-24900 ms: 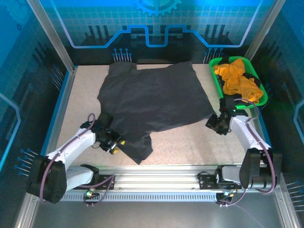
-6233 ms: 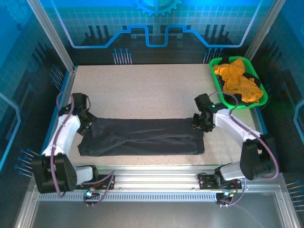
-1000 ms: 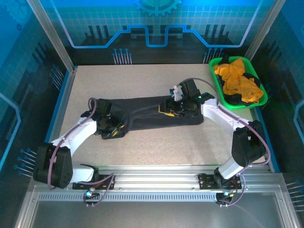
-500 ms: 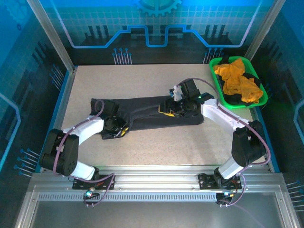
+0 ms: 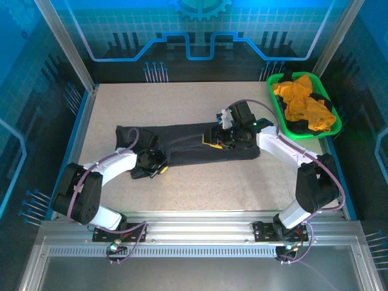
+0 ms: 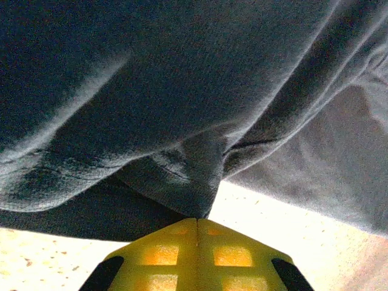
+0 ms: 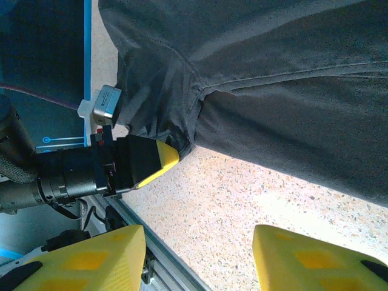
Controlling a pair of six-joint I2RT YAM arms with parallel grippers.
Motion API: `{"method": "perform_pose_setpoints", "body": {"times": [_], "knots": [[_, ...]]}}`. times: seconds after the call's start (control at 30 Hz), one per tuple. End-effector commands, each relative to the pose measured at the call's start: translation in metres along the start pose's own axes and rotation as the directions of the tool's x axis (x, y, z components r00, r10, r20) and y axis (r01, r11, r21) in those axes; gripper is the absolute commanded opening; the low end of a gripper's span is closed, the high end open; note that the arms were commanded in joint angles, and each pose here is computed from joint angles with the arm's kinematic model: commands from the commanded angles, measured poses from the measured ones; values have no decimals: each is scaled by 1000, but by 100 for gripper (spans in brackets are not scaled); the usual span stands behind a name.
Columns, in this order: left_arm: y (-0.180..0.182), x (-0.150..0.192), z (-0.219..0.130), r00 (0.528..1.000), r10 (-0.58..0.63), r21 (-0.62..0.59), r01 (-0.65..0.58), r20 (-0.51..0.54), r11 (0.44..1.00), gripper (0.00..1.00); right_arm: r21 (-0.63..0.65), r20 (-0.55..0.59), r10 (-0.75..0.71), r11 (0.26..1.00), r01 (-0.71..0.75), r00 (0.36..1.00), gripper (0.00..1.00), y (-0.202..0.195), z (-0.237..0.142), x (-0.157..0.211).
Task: Fold and stack the t-shirts
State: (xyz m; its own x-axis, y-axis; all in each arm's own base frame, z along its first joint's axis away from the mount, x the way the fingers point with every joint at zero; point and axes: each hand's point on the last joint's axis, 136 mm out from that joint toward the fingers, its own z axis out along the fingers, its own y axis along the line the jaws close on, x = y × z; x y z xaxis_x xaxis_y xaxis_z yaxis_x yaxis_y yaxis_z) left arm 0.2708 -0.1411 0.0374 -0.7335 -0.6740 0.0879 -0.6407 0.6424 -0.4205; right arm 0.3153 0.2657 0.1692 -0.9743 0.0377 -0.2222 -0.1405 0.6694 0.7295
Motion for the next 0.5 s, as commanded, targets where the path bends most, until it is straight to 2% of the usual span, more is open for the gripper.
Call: {"method": "perform_pose_setpoints", "body": {"times": [0.0, 0.13, 0.2, 0.3, 0.47], "knots": [[-1, 14, 3, 998, 3, -1, -3, -67, 1000, 6, -10, -21, 2, 1000, -2, 1000, 51, 1, 4, 3], [-16, 14, -2, 996, 58, 66, -54, -73, 996, 32, -10, -30, 7, 1000, -7, 1000, 51, -1, 7, 5], [-13, 4, -12, 996, 85, 51, -83, -40, 995, 39, -10, -31, 6, 1000, -6, 999, 51, -1, 7, 4], [0, -22, -29, 999, 46, 62, -47, 16, 997, 40, -12, -37, 3, 1000, -3, 999, 51, 0, 7, 4], [28, -94, -68, 980, -41, 118, 18, 194, 993, 36, -25, -42, -9, 1000, 8, 999, 51, 4, 8, 2]]}}
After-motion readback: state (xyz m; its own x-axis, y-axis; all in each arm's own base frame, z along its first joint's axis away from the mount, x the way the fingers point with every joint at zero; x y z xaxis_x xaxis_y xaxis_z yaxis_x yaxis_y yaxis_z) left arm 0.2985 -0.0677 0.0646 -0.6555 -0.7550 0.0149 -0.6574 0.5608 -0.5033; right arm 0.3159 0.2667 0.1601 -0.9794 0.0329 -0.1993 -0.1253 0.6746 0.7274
